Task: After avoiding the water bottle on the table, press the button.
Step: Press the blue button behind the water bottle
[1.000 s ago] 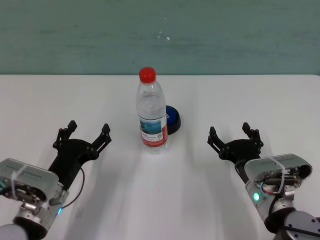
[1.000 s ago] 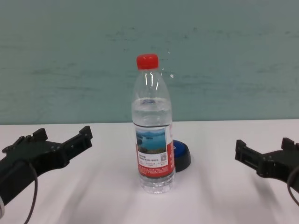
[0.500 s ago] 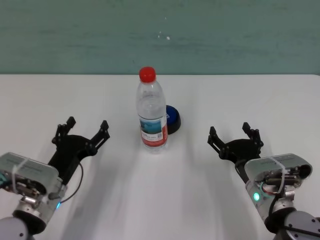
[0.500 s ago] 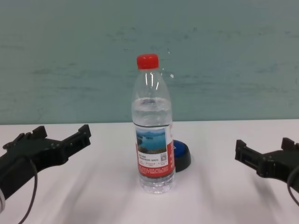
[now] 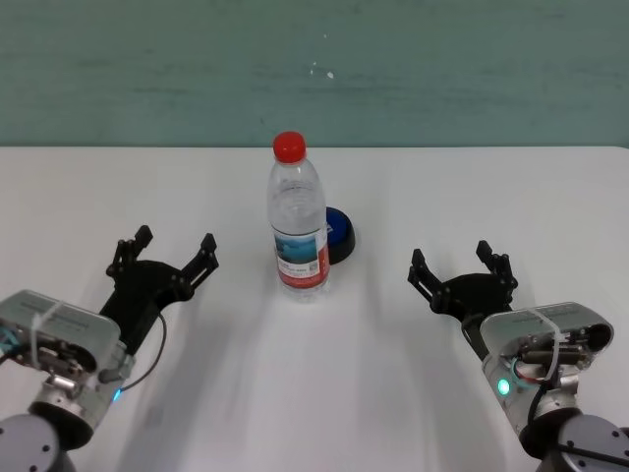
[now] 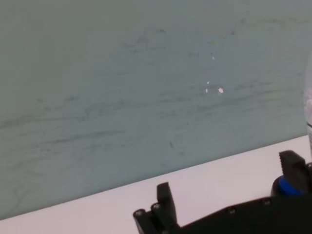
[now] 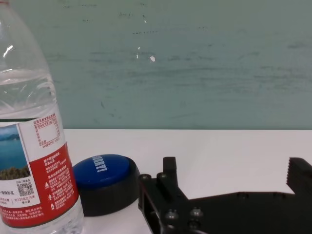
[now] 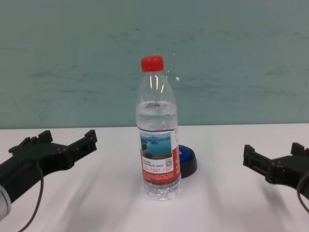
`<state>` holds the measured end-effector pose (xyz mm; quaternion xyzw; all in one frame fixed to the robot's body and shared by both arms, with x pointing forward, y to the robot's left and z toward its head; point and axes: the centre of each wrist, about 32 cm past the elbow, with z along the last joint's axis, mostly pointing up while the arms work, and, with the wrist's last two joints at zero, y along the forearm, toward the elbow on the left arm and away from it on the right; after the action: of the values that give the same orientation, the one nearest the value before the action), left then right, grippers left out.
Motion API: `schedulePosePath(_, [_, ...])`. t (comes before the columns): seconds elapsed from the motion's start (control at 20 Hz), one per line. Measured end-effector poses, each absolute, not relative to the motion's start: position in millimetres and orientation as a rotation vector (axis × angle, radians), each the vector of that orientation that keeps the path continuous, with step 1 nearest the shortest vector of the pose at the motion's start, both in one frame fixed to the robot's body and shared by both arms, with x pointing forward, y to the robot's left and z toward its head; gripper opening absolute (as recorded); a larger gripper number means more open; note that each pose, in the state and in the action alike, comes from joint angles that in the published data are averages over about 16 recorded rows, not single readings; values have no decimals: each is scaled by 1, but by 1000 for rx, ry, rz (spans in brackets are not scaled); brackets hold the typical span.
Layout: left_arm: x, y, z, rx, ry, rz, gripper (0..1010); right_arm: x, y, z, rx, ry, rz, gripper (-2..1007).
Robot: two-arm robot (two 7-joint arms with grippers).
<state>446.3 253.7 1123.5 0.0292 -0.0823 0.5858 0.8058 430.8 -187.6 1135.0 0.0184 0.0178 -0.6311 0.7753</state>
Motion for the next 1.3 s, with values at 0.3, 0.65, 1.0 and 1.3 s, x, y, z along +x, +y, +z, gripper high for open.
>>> schedulePosePath(0.3, [452,254,1124,69,-178,1249,1010,431,-188,1135,40,39,-1366,1004])
schedulePosePath(0.65, [461,255,1125,75,-183,1243,1010,431,-188,1135,40,39,-1366,1004])
schedulePosePath(1.0, [472,256,1125,77,-191,1238,1010,431,-188,1135,40,39,-1366,1004])
schedulePosePath(1.3, [479,256,1126,80,-198,1231,1010,431,-188,1135,40,39,-1366,1004])
